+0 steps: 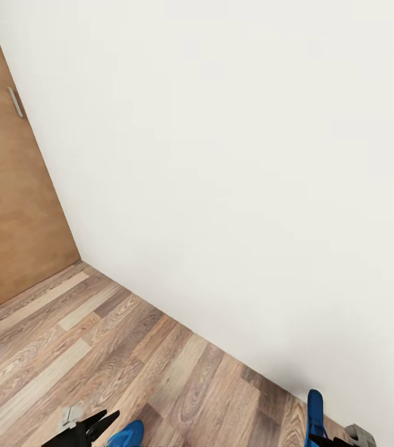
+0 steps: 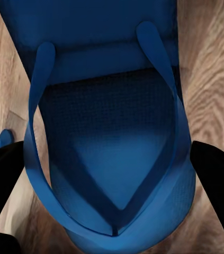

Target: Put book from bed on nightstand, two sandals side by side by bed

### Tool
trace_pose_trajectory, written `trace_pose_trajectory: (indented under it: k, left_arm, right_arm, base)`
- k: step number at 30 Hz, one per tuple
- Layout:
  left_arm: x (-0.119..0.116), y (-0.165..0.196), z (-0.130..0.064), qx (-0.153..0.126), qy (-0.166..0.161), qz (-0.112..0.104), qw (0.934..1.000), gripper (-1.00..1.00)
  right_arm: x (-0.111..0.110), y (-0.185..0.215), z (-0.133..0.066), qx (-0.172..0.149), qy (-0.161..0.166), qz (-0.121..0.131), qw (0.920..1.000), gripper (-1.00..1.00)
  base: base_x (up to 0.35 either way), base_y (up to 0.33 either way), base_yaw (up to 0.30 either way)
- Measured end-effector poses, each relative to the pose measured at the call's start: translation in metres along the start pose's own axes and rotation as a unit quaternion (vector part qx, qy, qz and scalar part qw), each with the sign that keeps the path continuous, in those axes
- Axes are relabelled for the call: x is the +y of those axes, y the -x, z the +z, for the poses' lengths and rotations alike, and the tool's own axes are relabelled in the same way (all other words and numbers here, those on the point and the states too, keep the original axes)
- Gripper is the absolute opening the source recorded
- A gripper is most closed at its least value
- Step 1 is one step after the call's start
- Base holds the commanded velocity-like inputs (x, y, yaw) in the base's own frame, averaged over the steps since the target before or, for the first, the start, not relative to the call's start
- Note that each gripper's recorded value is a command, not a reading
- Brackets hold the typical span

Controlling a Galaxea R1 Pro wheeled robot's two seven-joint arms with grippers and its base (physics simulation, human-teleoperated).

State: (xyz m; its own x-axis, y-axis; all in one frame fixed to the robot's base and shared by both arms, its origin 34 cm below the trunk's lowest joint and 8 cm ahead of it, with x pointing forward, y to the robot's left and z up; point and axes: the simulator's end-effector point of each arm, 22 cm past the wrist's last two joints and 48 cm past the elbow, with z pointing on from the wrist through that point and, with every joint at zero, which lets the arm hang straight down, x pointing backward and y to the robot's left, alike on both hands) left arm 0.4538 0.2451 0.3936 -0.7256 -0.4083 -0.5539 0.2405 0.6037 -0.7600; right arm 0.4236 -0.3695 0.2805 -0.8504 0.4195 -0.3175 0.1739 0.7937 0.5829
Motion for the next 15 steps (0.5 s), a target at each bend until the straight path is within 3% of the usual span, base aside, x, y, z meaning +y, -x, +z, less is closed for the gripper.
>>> trace_pose_trajectory:
  k: [9, 15]
  left_arm:
    - [0.0000, 0.0000, 0.0000, 0.000, 0.000, 0.000, 1.0000, 1.00]
    - [-0.0003, -0.0002, 0.0006, 0.000, 0.000, 0.000, 1.0000, 1.00]
  right_arm:
    - [-0.0001, -0.0004, 0.0001, 0.001, 0.000, 0.000, 1.0000, -1.00]
    - [-0.0002, -0.0003, -0.0001, 0.000, 0.000, 0.000, 1.0000, -1.00]
  base:
    - [0.018, 0.000, 0.285]
    - [0.185, -0.069, 0.078]
